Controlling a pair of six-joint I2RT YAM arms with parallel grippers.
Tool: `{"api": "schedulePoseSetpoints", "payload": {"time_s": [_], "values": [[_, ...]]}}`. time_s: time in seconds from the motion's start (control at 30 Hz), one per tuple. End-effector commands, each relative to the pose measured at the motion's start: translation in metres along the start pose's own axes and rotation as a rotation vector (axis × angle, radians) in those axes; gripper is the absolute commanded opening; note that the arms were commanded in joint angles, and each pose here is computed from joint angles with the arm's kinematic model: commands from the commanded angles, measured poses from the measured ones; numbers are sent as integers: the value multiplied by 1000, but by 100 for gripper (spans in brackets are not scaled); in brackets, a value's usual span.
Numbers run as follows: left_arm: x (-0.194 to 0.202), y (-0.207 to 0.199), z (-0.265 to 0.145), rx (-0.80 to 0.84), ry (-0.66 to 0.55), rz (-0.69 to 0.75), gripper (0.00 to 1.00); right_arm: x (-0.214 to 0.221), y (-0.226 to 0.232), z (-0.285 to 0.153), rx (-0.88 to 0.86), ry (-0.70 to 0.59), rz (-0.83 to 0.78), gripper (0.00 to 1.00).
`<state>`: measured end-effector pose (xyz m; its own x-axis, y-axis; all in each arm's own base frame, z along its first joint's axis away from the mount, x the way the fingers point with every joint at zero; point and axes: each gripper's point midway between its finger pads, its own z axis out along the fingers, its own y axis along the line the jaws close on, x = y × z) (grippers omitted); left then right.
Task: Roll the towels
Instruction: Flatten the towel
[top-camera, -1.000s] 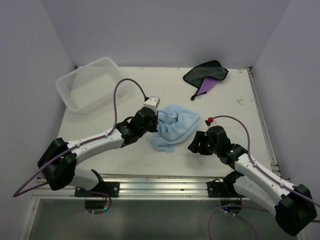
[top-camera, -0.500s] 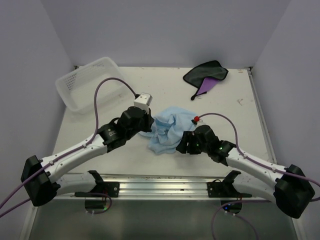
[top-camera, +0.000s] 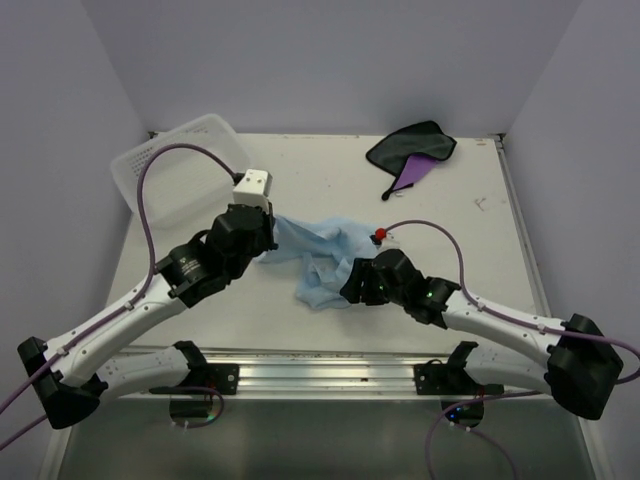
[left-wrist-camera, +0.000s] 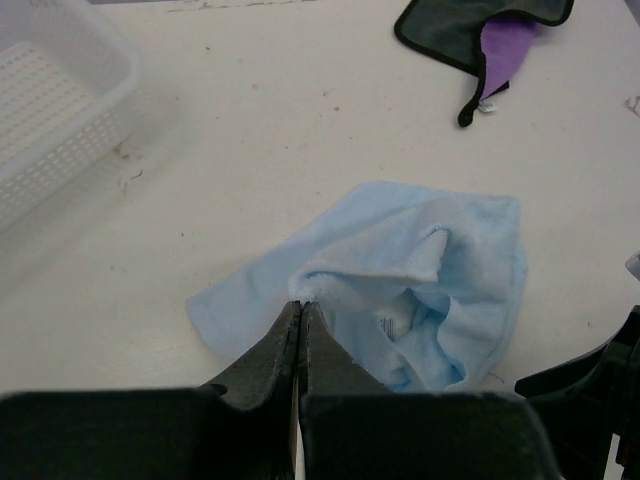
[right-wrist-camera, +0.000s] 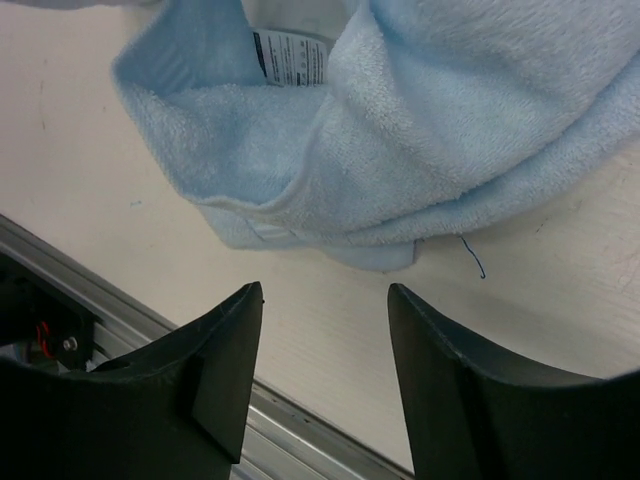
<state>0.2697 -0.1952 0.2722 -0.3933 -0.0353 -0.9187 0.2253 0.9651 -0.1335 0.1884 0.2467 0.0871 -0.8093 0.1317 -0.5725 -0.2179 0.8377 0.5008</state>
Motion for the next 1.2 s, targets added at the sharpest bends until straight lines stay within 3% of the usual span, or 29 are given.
{"api": "schedulePoseSetpoints", "payload": {"time_s": [0.0, 0.23, 0.43, 0.83, 0.93, 1.07, 1.17], "values": [[-19, 22, -16, -87, -52, 17, 0, -31, 17, 2, 8, -99, 71, 59], [-12, 21, -14, -69, -40, 30, 0, -52, 32, 9, 67, -165, 208, 60], [-9, 20, -13, -57, -47, 46, 0, -63, 46, 14, 102, -184, 209, 61], [-24, 28, -24, -69, -90, 86, 0, -23, 29, 52, 295, -107, 226, 62], [-25, 33, -26, -88, -93, 103, 0, -17, 23, 57, 307, -102, 231, 48], [-28, 39, -31, -104, -110, 105, 0, -18, 23, 58, 309, -107, 226, 11], [-28, 44, -34, -121, -119, 108, 0, -23, 25, 51, 309, -112, 194, 0]]}}
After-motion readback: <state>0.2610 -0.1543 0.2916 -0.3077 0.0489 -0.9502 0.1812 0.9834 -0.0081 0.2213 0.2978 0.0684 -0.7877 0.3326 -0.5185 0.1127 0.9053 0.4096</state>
